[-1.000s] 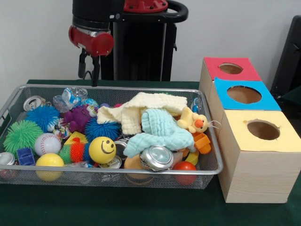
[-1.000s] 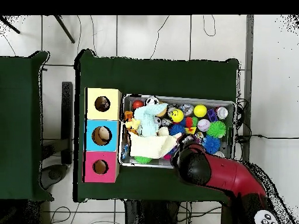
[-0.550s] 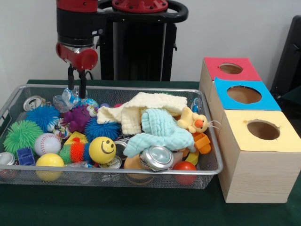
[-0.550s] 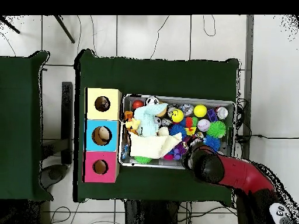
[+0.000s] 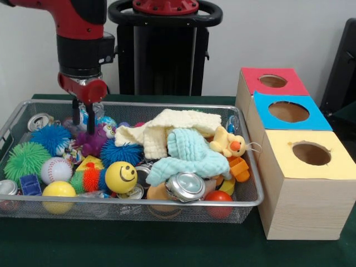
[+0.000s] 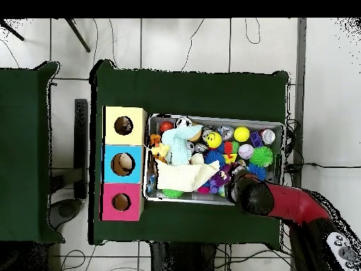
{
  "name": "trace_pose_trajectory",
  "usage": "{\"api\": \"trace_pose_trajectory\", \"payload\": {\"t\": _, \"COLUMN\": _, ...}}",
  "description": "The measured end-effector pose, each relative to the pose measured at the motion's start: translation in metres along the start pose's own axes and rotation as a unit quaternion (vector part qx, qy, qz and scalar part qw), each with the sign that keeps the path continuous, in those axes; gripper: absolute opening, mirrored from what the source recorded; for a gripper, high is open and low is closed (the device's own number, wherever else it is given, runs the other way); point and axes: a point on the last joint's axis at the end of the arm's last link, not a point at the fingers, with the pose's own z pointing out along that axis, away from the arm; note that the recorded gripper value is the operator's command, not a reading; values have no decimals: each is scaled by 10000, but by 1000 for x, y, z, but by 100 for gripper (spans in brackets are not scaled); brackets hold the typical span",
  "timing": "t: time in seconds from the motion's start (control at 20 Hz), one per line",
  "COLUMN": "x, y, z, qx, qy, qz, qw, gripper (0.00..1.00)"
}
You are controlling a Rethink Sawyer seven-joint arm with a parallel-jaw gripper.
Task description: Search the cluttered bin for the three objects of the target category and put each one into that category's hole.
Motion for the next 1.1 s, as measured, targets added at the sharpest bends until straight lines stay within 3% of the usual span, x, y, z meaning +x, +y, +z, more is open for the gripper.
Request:
{"api": "trace_pose_trajectory", "payload": {"t": 0.3, "x": 6, "y": 6, "z": 29, "qx": -114, "qy": -5, "qz": -188, "qw": 9998, "gripper": 100}}
{"api": "trace_pose_trajectory", "payload": {"t": 0.55, "x": 24, "y": 5, "z": 50, "qx": -196, "qy": 46, "qz": -358, "qw": 9992, "gripper": 100}}
{"api": "trace_pose_trajectory", "payload": {"t": 1.1, "x": 26, "y": 0, "z": 52, "qx": -260, "qy": -128, "qz": -662, "qw": 9974, "gripper": 100}}
